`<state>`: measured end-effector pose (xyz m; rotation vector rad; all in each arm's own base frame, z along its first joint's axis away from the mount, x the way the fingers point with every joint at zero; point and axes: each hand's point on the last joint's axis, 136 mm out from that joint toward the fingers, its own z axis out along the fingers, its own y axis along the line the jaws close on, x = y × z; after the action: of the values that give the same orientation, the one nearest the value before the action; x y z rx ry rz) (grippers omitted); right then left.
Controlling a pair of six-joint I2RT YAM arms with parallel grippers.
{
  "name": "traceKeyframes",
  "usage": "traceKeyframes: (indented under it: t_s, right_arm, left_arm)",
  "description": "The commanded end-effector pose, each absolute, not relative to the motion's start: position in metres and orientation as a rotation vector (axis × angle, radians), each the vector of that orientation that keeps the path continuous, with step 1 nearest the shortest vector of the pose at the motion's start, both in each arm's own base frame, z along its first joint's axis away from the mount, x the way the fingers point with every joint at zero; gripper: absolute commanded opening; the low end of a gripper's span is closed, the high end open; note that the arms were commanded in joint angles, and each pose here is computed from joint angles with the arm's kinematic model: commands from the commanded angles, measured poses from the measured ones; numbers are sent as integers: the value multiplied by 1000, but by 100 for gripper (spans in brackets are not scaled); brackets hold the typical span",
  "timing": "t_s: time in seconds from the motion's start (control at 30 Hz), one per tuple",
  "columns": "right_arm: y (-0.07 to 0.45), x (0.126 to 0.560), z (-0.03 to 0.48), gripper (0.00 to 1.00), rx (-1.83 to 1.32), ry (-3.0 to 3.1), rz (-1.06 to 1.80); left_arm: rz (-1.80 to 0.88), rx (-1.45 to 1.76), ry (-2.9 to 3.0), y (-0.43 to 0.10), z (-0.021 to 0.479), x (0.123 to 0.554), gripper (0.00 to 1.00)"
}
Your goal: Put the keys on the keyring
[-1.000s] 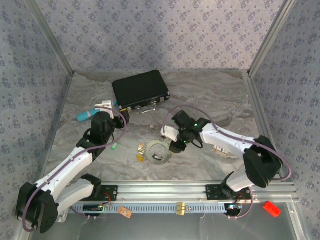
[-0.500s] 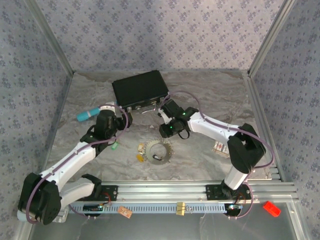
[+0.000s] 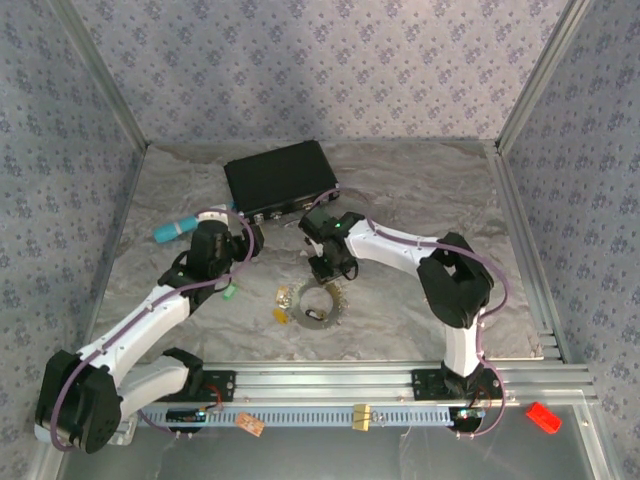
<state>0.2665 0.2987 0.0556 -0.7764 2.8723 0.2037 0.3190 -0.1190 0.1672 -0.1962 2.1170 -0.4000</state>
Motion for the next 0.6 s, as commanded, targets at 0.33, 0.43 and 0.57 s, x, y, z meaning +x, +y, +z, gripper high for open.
traceKeyframes:
  t_s: [0.33, 0.43, 0.57]
  right_arm:
    - [293, 267, 55, 30, -736, 2917, 112]
    - [297, 265, 50, 30, -753, 2928, 118]
    - [297, 266, 45, 29, -765, 2934, 87]
  left_arm:
    - [-428, -218, 2084, -118, 178, 320, 81]
    - [-427, -220, 2087, -118, 177, 320, 81]
    - [-425, -221, 2086, -117, 177, 320, 81]
